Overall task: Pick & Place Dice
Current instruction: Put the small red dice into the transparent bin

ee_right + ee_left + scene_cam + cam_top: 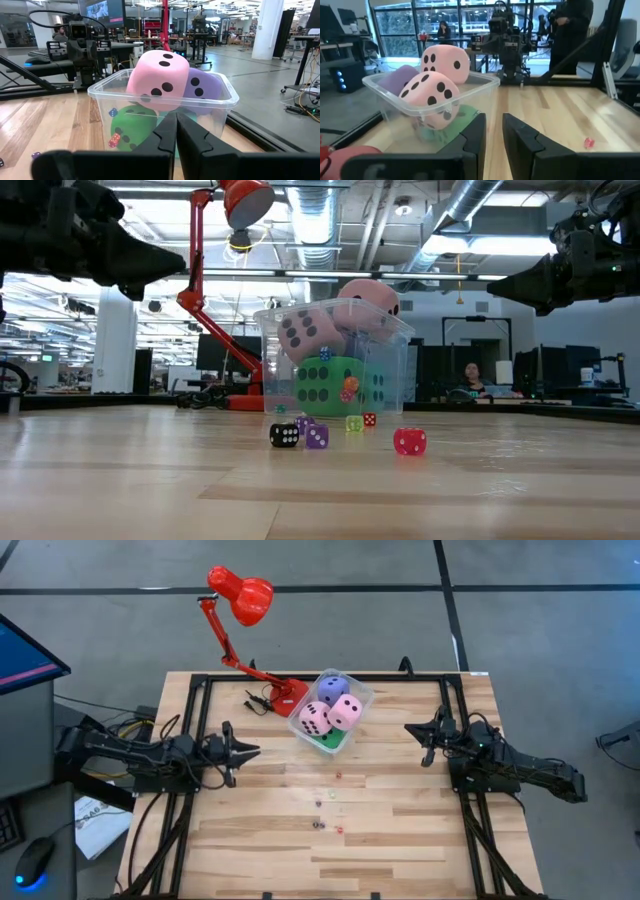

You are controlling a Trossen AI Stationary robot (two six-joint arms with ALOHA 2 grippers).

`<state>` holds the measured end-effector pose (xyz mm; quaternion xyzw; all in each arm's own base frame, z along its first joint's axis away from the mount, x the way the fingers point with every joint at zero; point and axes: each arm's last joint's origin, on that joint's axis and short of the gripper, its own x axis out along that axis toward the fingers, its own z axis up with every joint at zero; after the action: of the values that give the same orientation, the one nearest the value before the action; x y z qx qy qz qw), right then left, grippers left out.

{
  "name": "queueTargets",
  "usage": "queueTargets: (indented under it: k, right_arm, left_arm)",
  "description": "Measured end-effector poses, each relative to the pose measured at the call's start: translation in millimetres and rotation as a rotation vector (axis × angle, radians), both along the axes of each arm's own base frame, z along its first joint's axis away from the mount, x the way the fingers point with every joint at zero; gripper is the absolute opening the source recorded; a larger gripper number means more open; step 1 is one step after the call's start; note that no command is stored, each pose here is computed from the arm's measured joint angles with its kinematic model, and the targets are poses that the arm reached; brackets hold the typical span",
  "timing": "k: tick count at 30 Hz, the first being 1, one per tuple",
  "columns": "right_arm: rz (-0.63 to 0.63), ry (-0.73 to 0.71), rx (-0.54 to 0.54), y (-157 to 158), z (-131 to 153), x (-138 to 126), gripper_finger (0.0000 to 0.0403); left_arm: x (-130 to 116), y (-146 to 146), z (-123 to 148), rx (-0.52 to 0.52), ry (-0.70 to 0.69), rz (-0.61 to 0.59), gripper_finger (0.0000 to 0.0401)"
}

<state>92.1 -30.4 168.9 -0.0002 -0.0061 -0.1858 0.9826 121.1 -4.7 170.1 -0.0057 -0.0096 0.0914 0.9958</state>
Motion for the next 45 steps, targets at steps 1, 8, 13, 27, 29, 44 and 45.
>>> queueTargets:
  k: [1, 8, 13, 27, 29, 44, 45]
  right_arm:
    - [0.0, 0.0, 0.0, 0.0, 0.0, 0.0, 0.0008]
    - [0.0, -0.013, -0.004, 0.0, 0.8, 0.1, 0.0008]
    - [-0.001, -0.035, -0.011, 0.0, 2.8, 0.1, 0.0008]
    - [-0.011, -0.059, 0.041, -0.9, 3.5, -0.3, 0.0008]
    - [-0.011, -0.06, 0.044, -0.9, 3.5, -0.3, 0.0008]
    - [0.026, -0.095, 0.128, 2.0, 4.0, 0.5, 0.0007]
    - [0.039, -0.094, 0.128, 3.2, 4.0, 0.9, 0.0005]
  left_arm:
    - [0.0, 0.0, -0.4, 0.017, 0.008, 0.0, 0.0053]
    - [0.0, 0.0, -0.9, 0.061, 0.02, 0.001, 0.0053]
    - [0.0, 0.0, -0.9, 0.061, 0.021, 0.001, 0.0053]
    - [0.0, 0.0, -0.9, 0.056, 0.019, 0.001, 0.0053]
    - [0.0, 0.0, -0.9, 0.056, 0.019, 0.001, 0.0053]
    - [0.0, 0.0, -0.9, 0.056, 0.019, 0.001, 0.0053]
    - [0.0, 0.0, -0.8, 0.056, 0.019, 0.001, 0.0053]
